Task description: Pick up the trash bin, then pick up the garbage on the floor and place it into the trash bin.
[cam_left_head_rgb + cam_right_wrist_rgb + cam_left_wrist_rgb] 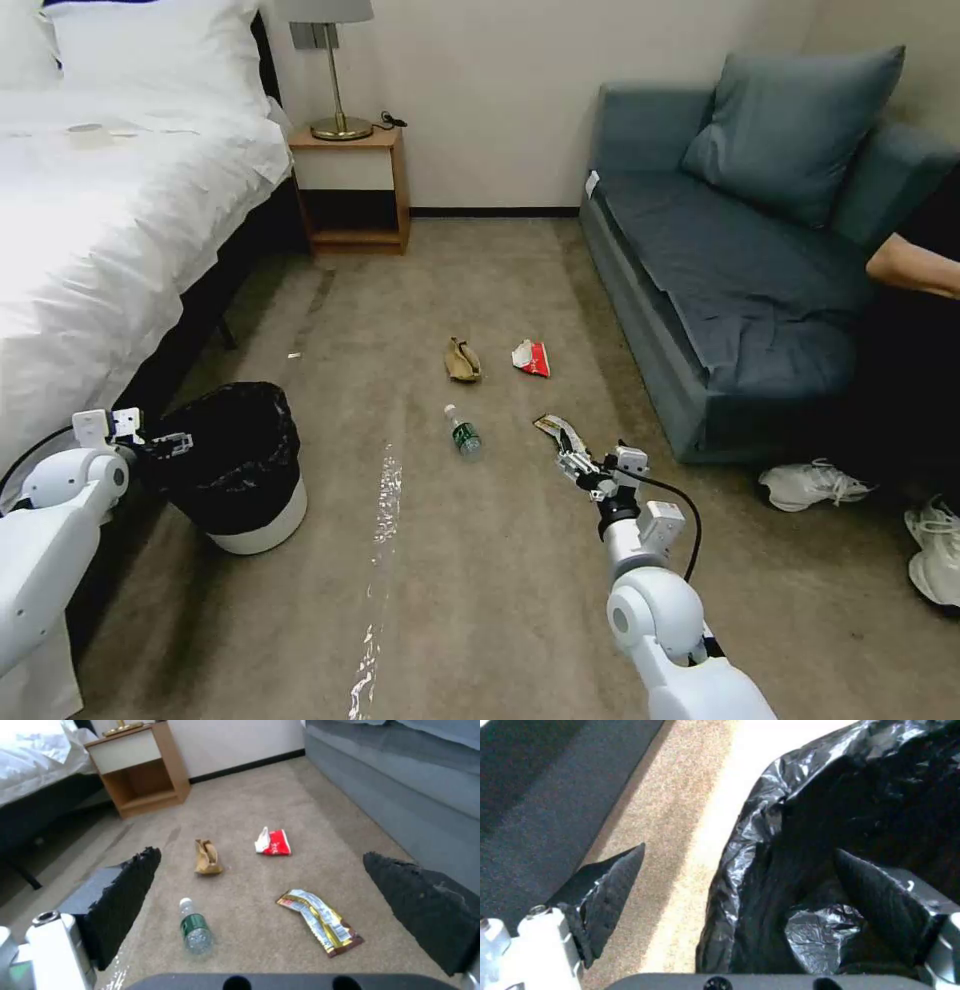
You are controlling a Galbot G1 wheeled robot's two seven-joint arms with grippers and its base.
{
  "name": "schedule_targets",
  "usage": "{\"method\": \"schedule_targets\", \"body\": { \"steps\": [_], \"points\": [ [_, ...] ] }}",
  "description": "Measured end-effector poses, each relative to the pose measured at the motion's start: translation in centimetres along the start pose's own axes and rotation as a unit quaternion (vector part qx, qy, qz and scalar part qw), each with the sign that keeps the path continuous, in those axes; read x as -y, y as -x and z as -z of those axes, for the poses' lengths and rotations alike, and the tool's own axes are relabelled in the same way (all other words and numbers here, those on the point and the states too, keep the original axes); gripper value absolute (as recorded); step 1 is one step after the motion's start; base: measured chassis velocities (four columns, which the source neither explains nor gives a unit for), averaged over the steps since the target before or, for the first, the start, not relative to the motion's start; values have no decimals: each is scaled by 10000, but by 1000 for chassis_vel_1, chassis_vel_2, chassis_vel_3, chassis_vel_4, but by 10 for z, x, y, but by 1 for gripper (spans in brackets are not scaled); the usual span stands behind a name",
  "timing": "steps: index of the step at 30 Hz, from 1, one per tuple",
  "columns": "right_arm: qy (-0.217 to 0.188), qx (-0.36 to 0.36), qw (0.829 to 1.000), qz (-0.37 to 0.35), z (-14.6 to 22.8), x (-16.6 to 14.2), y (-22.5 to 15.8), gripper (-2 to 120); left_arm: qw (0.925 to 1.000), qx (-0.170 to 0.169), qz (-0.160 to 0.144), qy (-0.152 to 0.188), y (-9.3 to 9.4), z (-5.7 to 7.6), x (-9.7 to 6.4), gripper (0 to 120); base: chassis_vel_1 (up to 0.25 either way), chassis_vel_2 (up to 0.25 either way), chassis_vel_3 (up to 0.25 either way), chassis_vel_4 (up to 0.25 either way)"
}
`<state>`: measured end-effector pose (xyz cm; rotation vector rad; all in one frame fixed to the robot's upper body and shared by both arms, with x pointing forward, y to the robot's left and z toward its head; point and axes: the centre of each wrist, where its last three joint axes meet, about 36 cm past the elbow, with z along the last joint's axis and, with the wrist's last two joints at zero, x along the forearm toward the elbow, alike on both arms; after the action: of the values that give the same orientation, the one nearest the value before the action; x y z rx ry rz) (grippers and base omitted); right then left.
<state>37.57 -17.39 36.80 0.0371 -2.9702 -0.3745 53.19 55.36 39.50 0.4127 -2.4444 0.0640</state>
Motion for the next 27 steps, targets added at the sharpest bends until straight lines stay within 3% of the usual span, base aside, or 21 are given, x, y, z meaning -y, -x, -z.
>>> {"method": "schedule_targets", "body": {
  "steps": [2, 10, 15, 27],
  "points": [
    [34, -2, 10000, 11, 1, -1, -1, 100, 10000, 10, -12, -4, 2, -3, 2, 97, 0, 0, 0, 0],
    [210, -11, 9998, 62, 10, -1, -2, 100, 9999, 146, -9, -63, 12, -12, 9, 69, 0, 0, 0, 0],
    [190, -73, 9998, 27, 7, 3, -3, 100, 9998, 193, -24, -4, 9, -10, 9, 47, 0, 0, 0, 0],
    [247, -94, 9996, 30, 9, 2, -8, 100, 9992, 381, -41, 91, 3, -6, 7, 10, 0, 0, 0, 0]
  ]
}}
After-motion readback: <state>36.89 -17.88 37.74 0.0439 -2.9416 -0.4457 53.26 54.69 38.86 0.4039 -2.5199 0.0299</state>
